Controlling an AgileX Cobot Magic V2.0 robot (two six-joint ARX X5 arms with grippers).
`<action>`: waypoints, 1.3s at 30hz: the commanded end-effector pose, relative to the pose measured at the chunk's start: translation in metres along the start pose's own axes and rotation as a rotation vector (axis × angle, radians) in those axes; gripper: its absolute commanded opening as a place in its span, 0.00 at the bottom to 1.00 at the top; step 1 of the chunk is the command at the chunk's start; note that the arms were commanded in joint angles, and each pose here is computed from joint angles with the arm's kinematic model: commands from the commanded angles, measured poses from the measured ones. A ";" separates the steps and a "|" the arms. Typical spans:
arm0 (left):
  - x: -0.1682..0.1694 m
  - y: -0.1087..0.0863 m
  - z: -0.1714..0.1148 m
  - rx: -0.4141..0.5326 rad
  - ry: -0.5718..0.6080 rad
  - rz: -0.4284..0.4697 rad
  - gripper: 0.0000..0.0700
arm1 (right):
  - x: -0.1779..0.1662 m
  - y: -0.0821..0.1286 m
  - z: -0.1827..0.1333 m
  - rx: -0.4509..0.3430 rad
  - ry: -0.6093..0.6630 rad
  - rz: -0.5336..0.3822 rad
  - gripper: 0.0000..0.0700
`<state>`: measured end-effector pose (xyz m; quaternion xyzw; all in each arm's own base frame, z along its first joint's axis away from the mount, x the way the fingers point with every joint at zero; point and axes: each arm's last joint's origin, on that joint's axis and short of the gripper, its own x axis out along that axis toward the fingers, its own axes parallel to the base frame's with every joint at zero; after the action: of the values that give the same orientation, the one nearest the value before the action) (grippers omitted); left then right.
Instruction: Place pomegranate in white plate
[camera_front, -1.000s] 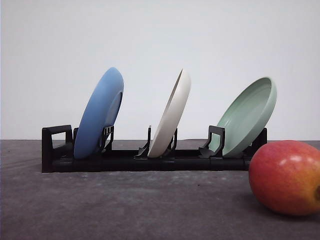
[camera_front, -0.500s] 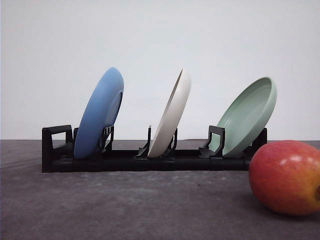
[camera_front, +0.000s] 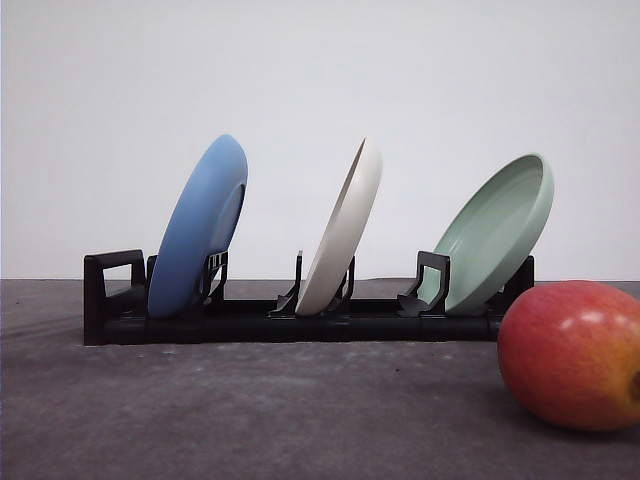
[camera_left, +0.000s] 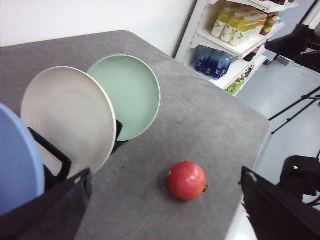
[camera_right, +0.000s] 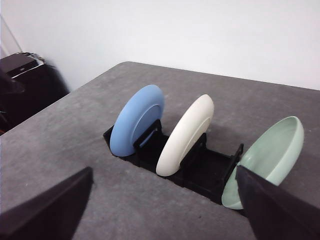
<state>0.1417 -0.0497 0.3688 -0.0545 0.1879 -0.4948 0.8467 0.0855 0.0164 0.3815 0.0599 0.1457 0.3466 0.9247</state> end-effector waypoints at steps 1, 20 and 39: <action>0.002 -0.001 0.006 -0.004 -0.007 -0.004 0.84 | -0.001 0.002 0.005 -0.022 -0.012 0.010 0.89; 0.154 0.010 0.035 -0.130 0.260 0.122 0.84 | 0.011 0.002 0.005 0.022 0.036 0.091 0.89; 0.289 0.025 0.013 -0.018 0.377 0.217 0.84 | 0.011 0.002 0.004 0.070 0.044 0.086 0.89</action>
<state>0.2930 -0.2788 0.2955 0.0414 0.3657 -0.3944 0.8420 0.0944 0.0249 0.3783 0.0892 0.1812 0.3815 0.9020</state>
